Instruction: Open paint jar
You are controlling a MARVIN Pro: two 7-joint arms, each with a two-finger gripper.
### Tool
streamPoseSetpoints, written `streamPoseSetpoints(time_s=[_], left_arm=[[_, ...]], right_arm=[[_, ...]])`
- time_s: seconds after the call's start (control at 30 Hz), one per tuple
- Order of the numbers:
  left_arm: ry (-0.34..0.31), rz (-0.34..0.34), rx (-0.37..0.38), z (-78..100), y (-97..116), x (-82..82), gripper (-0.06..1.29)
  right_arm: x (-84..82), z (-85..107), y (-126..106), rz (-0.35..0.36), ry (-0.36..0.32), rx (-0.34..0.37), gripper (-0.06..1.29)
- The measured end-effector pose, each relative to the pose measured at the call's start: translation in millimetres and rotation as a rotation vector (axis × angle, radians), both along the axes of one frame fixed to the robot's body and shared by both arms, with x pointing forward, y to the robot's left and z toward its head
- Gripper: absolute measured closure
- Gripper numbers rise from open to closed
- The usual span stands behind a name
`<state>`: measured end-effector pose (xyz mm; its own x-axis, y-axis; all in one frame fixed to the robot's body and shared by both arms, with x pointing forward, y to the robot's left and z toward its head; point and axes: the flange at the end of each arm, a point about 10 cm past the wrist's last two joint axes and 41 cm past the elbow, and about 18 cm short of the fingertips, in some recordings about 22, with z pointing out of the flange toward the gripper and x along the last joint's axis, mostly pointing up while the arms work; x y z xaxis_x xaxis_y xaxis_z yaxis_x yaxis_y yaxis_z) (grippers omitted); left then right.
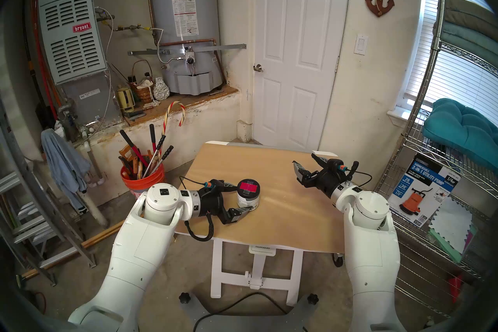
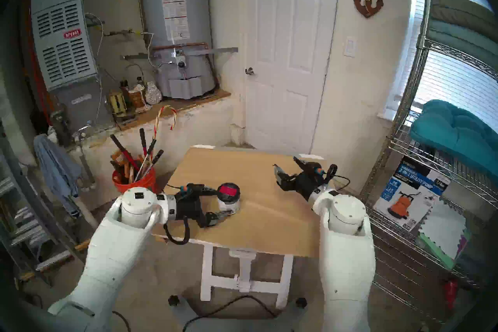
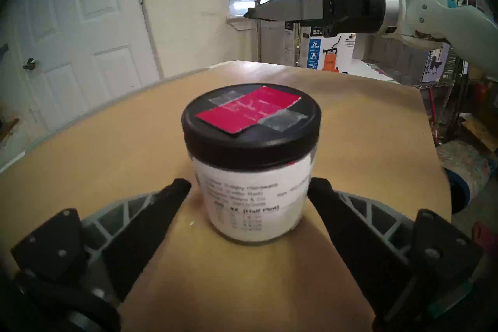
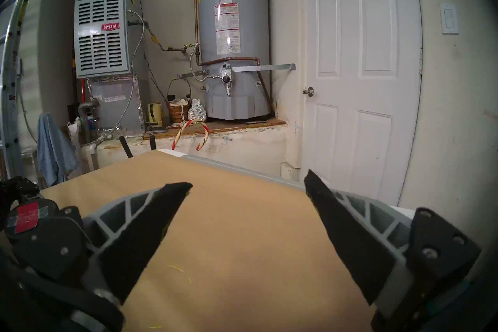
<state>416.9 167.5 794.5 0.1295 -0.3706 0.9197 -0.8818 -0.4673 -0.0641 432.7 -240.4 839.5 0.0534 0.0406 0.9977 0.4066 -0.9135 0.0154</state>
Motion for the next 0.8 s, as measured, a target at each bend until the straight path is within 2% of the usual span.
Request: streamPoseSetpoints(time_s=[0.33, 0.8], left_arm=[[-0.001, -0.047, -0.006, 2.8, -9, 7.9, 0.01], [0.02, -0.057, -0.013, 11.1, 0, 11.5, 0.01]], right_arm=[[0.0, 0.0, 0, 0.0, 0.0, 0.0, 0.01], [0.0, 0.1, 0, 0.0, 0.0, 0.0, 0.01]])
